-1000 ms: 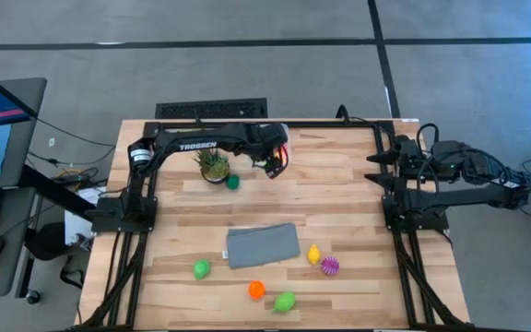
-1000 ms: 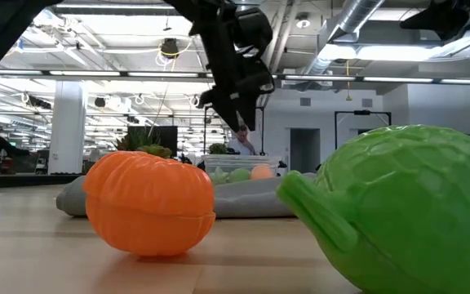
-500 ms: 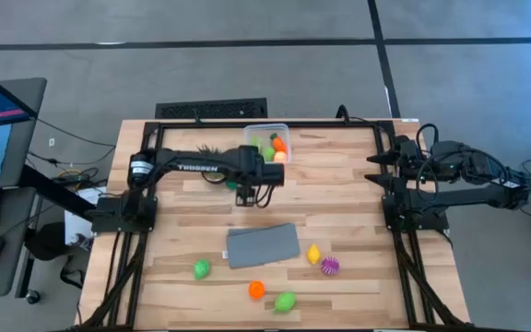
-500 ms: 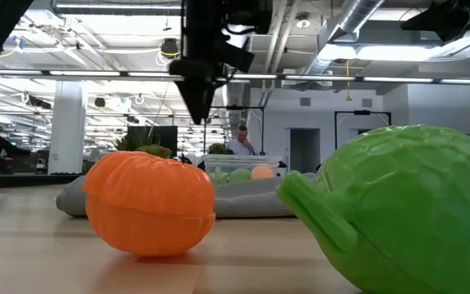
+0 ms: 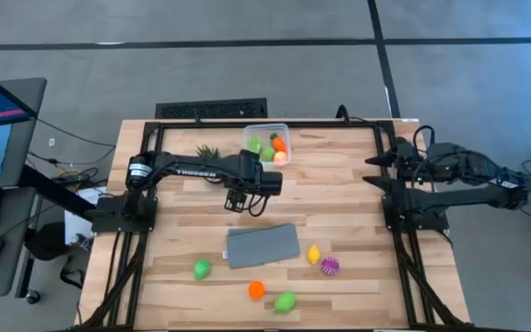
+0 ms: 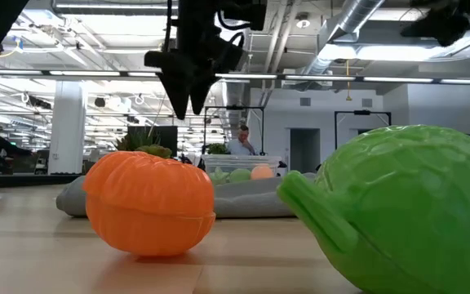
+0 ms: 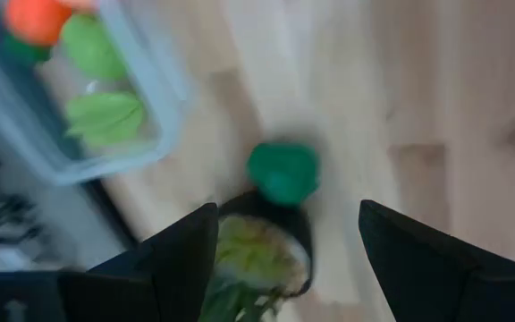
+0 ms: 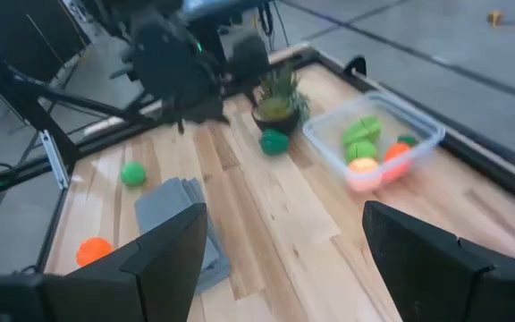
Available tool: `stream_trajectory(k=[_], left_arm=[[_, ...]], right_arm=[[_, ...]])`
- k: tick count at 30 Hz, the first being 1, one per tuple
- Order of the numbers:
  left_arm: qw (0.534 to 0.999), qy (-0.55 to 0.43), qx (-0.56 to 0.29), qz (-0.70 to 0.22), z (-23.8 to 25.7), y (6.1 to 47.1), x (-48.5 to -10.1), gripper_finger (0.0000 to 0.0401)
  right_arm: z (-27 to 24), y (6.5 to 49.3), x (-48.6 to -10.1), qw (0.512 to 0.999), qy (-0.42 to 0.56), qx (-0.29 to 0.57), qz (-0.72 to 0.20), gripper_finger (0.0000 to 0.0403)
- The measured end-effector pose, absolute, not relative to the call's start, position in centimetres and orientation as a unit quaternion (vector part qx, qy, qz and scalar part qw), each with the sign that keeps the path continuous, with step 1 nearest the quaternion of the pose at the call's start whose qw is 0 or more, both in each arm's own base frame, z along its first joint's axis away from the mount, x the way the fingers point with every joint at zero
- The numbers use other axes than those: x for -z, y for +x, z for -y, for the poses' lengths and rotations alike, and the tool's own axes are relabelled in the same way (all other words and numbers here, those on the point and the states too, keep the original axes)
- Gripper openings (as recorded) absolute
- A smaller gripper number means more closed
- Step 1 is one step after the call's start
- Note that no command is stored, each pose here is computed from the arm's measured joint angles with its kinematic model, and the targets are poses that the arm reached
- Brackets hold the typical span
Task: Pick and placing Produce into tupperware
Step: Put the bell pepper into the bin
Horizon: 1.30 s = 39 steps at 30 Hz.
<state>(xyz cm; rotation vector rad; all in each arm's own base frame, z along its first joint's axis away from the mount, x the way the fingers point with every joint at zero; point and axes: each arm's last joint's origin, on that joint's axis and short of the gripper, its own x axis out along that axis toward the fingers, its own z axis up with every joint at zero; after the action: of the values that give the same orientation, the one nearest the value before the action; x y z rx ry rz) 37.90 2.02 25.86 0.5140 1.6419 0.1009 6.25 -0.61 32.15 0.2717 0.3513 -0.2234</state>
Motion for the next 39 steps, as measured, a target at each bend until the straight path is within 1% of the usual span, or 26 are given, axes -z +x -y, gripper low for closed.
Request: stream_trajectory(k=[5,7,12,19,21,25,28,31,35,39], left_arm=[[0.616,0.28,-0.092,-0.73,-2.3,37.5,-26.1,0.0264],[0.613,0.286,-0.11,-0.729,-2.3,37.5,-26.1,0.0264],[0.623,0.261,-0.132,-0.725,-1.9,37.5,-26.1,0.0264],[0.65,0.224,-0.128,-0.714,-2.1,38.0,-25.4,0.0264],[0.655,0.206,-0.12,-0.717,-2.2,38.1,-24.9,0.0264],[0.661,0.162,-0.067,-0.73,-2.5,38.6,-23.6,0.0264],[0.664,0.156,-0.046,-0.73,-2.7,38.7,-23.4,0.0264],[0.672,0.156,-0.045,-0.722,-3.1,39.0,-23.4,0.0266],[0.659,0.132,-0.022,-0.74,-3.8,38.5,-23.4,0.0283],[0.658,0.115,-0.019,-0.744,-4.6,38.3,-23.4,0.0313]], right_arm=[[0.6,7.2,-29.7,0.96,0.152,0.118,-0.206,0.0322],[0.7,7.8,-28.9,0.959,0.154,0.118,-0.206,0.0322],[0.7,8.5,-28.1,0.962,0.156,0.114,-0.191,0.0322],[0.7,8.6,-28.3,0.965,0.158,0.111,-0.176,0.0322],[0.6,8.6,-28.3,0.965,0.164,0.105,-0.177,0.0322],[0.6,8.7,-28.5,0.965,0.173,0.094,-0.171,0.0322],[0.5,8.7,-28.6,0.966,0.176,0.084,-0.167,0.0322],[0.5,8.7,-28.6,0.966,0.177,0.082,-0.168,0.0322],[0.5,8.7,-28.6,0.966,0.176,0.082,-0.169,0.0322],[0.5,8.7,-28.5,0.967,0.171,0.082,-0.172,0.0322]])
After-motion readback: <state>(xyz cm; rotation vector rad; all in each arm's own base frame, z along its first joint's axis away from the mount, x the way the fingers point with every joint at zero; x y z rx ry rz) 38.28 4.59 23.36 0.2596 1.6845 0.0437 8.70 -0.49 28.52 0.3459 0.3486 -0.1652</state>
